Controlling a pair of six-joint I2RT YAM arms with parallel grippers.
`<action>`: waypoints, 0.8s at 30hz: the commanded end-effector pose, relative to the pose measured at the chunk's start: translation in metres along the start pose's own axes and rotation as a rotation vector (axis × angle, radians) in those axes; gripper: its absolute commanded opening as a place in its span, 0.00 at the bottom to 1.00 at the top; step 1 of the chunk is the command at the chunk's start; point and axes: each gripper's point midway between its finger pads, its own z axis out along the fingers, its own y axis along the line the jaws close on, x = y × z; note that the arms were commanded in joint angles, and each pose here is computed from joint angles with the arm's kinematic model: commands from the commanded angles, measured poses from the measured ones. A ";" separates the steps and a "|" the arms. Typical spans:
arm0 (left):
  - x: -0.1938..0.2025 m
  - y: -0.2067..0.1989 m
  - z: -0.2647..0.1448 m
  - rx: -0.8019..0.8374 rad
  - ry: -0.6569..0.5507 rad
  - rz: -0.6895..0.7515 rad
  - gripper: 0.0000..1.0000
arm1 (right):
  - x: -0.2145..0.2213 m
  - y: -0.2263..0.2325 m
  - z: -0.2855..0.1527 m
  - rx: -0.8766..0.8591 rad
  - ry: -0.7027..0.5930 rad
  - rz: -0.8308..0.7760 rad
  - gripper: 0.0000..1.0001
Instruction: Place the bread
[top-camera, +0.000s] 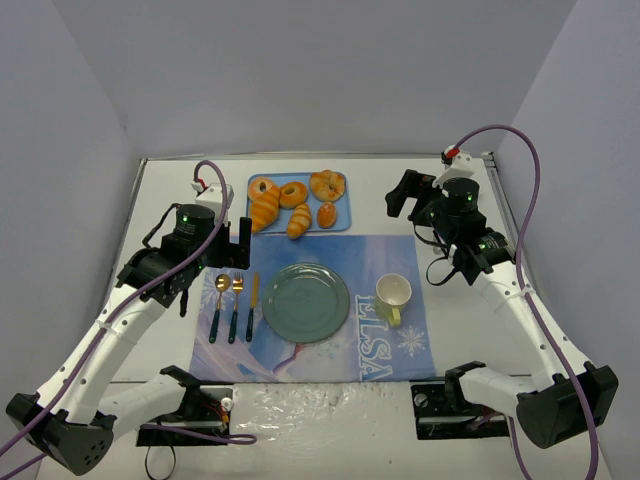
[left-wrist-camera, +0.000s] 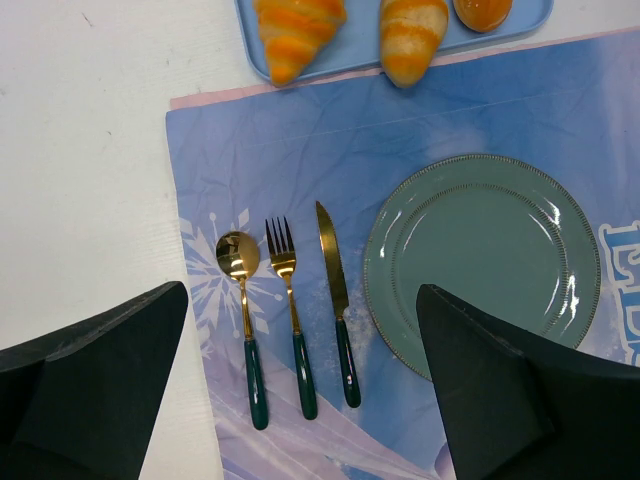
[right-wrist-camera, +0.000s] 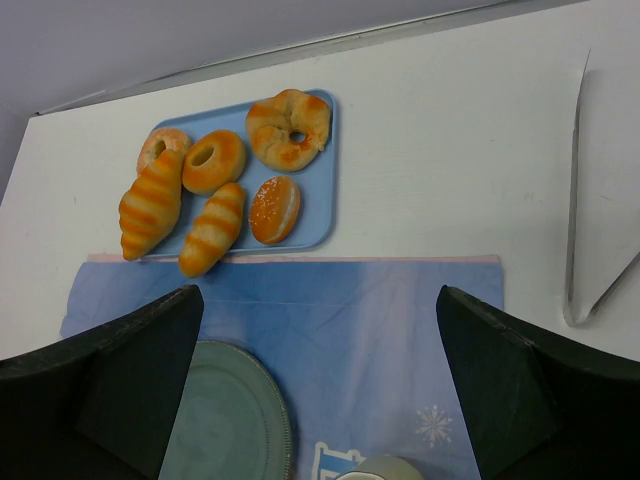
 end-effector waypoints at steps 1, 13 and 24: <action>-0.023 -0.001 -0.004 0.011 -0.086 -0.034 0.97 | -0.026 0.010 -0.004 -0.030 -0.090 -0.009 1.00; -0.023 -0.003 -0.005 0.018 -0.087 -0.033 0.97 | -0.020 -0.008 0.005 0.057 -0.084 -0.034 1.00; -0.019 -0.006 -0.003 0.036 -0.057 -0.030 0.97 | -0.018 -0.127 0.073 0.435 0.004 0.005 1.00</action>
